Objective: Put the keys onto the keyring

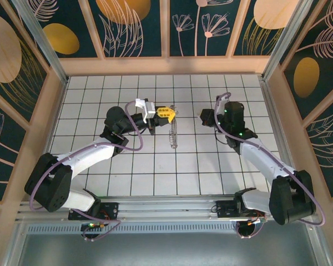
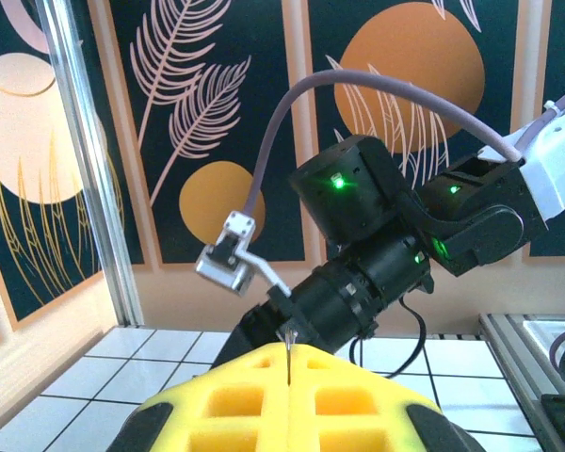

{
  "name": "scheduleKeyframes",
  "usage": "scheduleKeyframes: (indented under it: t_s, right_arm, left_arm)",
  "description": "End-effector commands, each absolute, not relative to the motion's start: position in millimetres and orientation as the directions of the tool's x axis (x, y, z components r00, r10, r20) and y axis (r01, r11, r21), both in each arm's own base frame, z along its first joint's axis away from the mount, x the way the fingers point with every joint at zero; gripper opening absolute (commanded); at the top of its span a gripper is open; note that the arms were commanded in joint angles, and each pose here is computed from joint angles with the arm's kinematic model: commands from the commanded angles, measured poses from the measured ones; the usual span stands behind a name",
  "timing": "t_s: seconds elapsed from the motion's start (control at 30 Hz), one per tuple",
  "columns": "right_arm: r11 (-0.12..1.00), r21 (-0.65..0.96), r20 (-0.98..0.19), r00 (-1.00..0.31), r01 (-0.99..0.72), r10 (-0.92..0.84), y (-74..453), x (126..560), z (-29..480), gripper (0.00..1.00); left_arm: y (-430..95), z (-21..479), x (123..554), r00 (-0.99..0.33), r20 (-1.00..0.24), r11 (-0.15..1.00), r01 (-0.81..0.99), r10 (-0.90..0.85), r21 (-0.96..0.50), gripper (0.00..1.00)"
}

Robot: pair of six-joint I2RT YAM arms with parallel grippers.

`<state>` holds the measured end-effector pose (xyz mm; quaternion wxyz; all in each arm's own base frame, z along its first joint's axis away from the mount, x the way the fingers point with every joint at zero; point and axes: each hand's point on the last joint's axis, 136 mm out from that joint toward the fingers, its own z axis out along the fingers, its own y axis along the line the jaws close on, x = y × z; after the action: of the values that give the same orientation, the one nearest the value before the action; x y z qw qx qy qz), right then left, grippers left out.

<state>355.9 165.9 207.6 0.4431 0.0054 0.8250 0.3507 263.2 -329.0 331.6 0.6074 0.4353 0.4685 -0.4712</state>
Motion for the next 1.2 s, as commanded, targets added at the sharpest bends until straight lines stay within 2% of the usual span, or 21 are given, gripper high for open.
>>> scheduleKeyframes:
  t_s: [0.0, 0.17, 0.47, 1.17]
  right_arm:
    - [0.613, 0.586, -0.790, -0.539, -0.529, 0.291, 177, 338, 245, 0.00]
    - [0.506, 0.574, -0.818, -0.482, -0.644, 0.315, 172, 320, 269, 0.00]
    - [0.399, 0.508, -0.858, -0.408, -0.764, 0.311, 178, 292, 295, 0.00]
    - [0.368, 0.369, -0.918, -0.275, -0.853, 0.285, 207, 268, 336, 0.00]
  left_arm:
    - [-330, 345, 256, 0.165, -0.970, 0.161, 0.977, -0.180, 0.136, 0.00]
    - [-331, 342, 258, 0.156, -0.974, 0.160, 0.978, -0.162, 0.130, 0.00]
    - [-338, 336, 263, 0.130, -0.983, 0.136, 0.984, -0.133, 0.112, 0.00]
    - [-359, 326, 271, 0.084, -0.993, 0.077, 0.994, -0.088, 0.077, 0.00]
